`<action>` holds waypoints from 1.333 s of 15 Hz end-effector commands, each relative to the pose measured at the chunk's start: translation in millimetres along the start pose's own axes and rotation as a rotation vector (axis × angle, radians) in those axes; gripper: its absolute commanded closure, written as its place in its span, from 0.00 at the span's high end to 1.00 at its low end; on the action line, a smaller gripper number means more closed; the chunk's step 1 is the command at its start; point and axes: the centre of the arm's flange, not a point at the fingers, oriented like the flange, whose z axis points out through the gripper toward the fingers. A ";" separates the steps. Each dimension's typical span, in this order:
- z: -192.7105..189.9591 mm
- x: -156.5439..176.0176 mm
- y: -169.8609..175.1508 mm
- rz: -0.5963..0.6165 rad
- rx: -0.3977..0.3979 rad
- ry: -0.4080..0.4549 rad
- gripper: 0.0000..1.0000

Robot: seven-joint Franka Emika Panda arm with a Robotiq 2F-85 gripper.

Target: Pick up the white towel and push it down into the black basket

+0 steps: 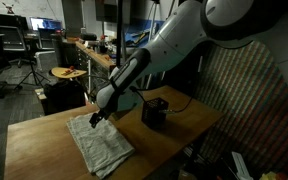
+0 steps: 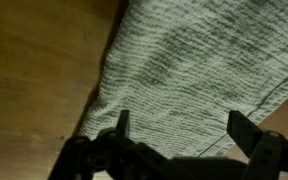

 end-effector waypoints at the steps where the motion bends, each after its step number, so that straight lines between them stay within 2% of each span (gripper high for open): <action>1: 12.3 4.2 10.0 -0.036 -0.045 0.027 1.00; 6: 24.4 -2.6 12.3 -0.020 -0.036 -0.002 1.00; 10: 26.8 -4.1 -1.6 0.019 -0.006 -0.009 1.00; 20: 34.7 -6.9 -12.2 0.045 -0.005 -0.033 1.00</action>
